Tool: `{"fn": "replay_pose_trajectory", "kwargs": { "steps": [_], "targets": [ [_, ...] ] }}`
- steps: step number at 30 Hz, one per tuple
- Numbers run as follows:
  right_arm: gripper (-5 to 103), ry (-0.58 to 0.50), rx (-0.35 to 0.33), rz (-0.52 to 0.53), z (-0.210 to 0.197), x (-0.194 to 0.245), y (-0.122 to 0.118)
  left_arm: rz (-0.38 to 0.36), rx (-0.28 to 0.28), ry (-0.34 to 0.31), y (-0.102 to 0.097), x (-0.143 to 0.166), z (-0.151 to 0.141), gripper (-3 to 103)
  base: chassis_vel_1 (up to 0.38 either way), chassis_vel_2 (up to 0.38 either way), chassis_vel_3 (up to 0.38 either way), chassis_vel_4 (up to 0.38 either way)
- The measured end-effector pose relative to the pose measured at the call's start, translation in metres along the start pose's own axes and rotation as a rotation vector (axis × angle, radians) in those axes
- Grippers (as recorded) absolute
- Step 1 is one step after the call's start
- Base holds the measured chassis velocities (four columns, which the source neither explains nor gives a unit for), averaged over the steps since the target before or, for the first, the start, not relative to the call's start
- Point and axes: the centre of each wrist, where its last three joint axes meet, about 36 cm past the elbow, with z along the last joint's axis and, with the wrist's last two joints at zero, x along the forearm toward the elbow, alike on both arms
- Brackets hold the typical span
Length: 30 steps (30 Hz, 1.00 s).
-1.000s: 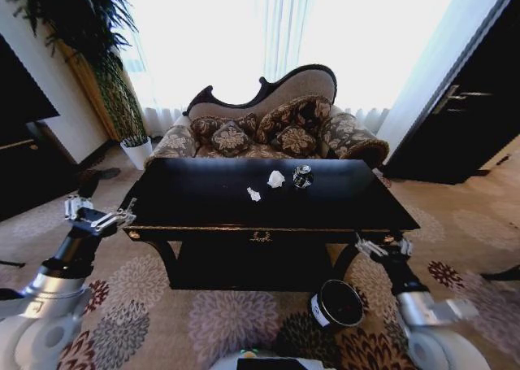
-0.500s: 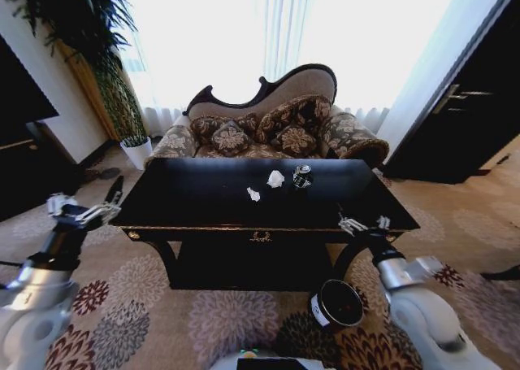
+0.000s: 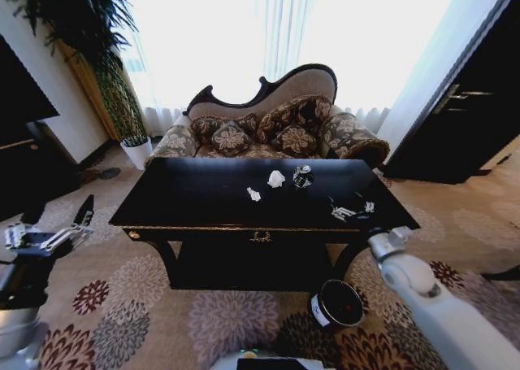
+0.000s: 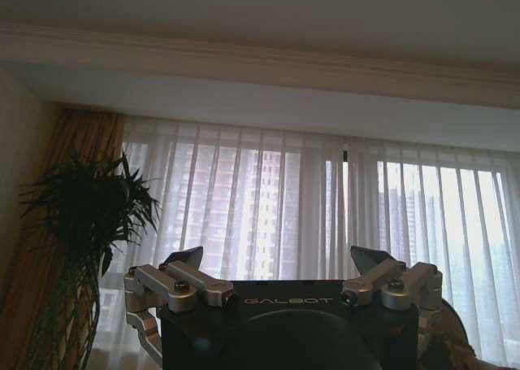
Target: Move to the front of the table and place the trash on the table into the trash bin.
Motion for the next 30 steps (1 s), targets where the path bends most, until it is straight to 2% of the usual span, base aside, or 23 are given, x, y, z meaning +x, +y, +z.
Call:
{"fn": "replay_pose_trajectory", "kwargs": {
  "steps": [6,8,11,12,15,23,30],
  "targets": [
    [100,-0.027,0.012,-0.067,-0.008,-0.038,0.0,-0.01,-0.008,0.007,-0.004,0.003,0.001,100,0.0,0.0,0.0,0.0],
    [100,-0.041,0.022,-0.11,0.002,-0.055,0.003,-0.008,-0.026,0.01,0.003,0.003,-0.004,100,0.0,0.0,0.0,0.0],
    [100,-0.044,0.049,-0.122,0.01,-0.068,0.002,-0.002,-0.048,0.021,0.011,0.003,-0.008,100,0.0,0.0,0.0,0.0],
    [100,-0.049,0.074,-0.125,0.012,-0.078,0.001,0.001,-0.069,0.025,0.019,0.003,-0.013,100,0.0,0.0,0.0,0.0],
    [100,-0.062,0.084,-0.135,0.011,-0.094,0.002,0.001,-0.1,0.025,0.034,0.001,-0.02,100,0.0,0.0,0.0,0.0],
    [100,-0.073,0.091,-0.148,0.008,-0.112,0.014,-0.003,-0.08,0.031,0.036,0.0,-0.008,100,0.0,0.0,0.0,0.0],
    [100,-0.061,0.135,-0.154,0.01,-0.119,0.015,0.012,-0.102,0.032,0.042,-0.001,-0.005,100,0.0,0.0,0.0,0.0]
  ]
}}
